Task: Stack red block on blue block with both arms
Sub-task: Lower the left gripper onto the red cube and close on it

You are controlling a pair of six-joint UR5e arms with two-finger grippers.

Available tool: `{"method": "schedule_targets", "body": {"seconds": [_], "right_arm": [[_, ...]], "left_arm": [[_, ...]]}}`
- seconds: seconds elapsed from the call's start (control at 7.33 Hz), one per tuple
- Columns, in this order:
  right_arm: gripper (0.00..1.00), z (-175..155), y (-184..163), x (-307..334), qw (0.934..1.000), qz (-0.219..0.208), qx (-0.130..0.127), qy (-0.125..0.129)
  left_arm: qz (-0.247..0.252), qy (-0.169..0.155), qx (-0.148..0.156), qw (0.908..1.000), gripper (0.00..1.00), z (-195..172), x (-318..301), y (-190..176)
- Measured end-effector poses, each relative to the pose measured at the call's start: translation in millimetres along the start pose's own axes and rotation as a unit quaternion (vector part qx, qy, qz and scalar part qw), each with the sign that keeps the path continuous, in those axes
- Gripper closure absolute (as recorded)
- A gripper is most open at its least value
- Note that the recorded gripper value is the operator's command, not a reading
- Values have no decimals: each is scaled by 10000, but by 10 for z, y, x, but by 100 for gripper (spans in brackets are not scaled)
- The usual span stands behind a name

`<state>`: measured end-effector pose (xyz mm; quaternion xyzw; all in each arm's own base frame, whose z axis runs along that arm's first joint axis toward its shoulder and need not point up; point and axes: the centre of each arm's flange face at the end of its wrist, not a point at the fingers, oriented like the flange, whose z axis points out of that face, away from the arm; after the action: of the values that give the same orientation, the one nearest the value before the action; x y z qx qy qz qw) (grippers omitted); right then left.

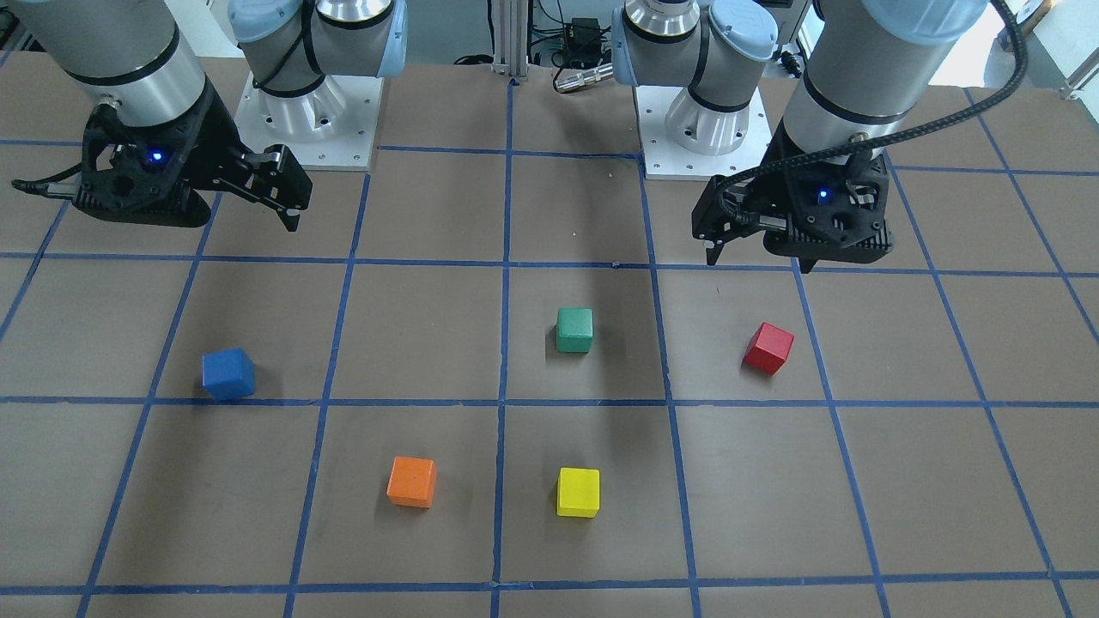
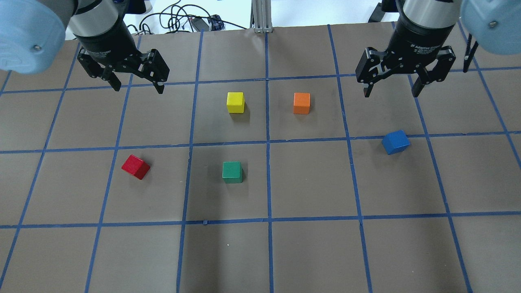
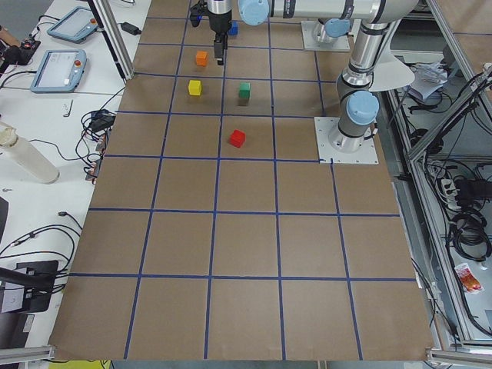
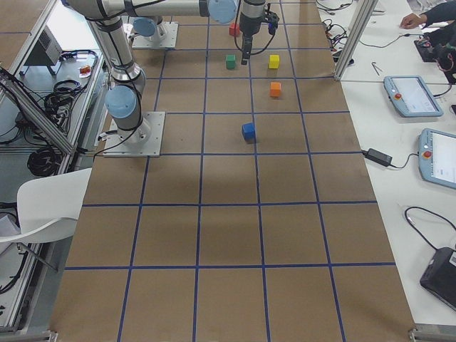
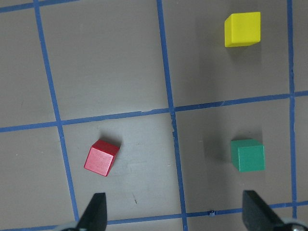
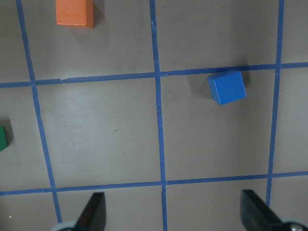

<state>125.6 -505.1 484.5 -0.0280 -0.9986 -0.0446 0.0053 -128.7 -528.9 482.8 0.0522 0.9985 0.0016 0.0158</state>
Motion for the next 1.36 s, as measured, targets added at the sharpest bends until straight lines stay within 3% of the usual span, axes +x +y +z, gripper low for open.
{"method": "schedule_targets", "body": {"seconds": [0.27, 0.55, 1.09, 1.36], "right_arm": [[0, -2, 9, 10, 10000, 3, 5, 45], [0, -20, 11, 13, 10000, 4, 30, 60], [0, 3, 7, 16, 10000, 7, 13, 65], [0, -4, 10, 11, 10000, 5, 20, 50]], "left_arm": [[40, -6, -63, 10000, 0, 67, 6, 58], [802, -65, -277, 9964, 0, 320, -79, 137], [1748, 149, -573, 9828, 0, 1547, -1223, 273], [1872, 69, -381, 9816, 0, 2099, -1434, 418]]}}
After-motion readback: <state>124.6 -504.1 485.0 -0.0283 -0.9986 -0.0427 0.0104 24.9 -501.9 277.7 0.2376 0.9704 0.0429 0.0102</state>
